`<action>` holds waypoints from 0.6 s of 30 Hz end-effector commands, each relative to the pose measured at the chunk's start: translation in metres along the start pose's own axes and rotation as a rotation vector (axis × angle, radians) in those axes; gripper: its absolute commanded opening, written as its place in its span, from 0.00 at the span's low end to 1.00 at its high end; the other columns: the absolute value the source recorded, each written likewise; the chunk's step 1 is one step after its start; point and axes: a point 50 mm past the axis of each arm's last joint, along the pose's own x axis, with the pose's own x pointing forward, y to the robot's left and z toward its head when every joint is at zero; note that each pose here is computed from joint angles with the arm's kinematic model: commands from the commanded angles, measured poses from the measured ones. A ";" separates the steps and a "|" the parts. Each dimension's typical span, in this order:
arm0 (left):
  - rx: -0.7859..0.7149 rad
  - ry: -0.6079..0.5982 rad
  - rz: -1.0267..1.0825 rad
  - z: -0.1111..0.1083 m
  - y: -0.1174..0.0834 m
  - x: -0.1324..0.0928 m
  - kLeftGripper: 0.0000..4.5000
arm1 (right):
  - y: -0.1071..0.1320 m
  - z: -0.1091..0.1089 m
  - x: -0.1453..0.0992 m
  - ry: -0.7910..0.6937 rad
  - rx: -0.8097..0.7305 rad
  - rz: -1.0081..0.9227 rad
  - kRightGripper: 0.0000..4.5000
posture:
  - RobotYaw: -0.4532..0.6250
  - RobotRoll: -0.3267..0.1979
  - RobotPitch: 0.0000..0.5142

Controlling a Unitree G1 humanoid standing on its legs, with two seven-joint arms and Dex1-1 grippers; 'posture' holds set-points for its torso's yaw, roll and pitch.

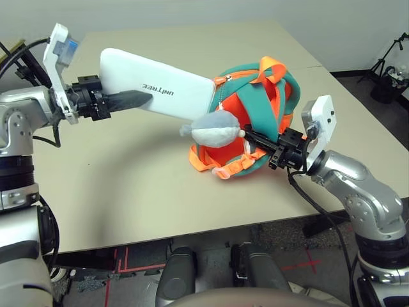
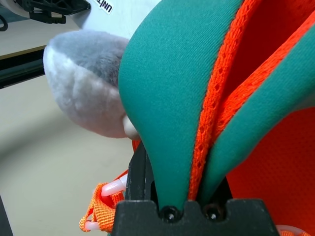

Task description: Put the pencil case into the backpack and zip it.

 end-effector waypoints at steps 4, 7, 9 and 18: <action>0.141 0.023 0.015 -0.005 -0.005 0.024 0.70 | 0.000 0.002 0.003 -0.003 -0.013 0.023 0.05 | 0.51 0.62 0.12; 0.181 -0.001 -0.019 -0.008 -0.012 0.043 0.70 | 0.000 0.001 0.003 -0.002 -0.013 0.025 0.05 | 0.51 0.62 0.11; 0.220 -0.013 -0.052 -0.009 -0.020 0.061 0.70 | 0.001 0.001 0.004 -0.001 -0.013 0.027 0.05 | 0.51 0.62 0.11; 0.245 -0.091 -0.136 -0.034 -0.050 0.130 0.70 | 0.002 0.000 0.006 0.008 -0.023 0.032 0.05 | 0.50 0.62 0.09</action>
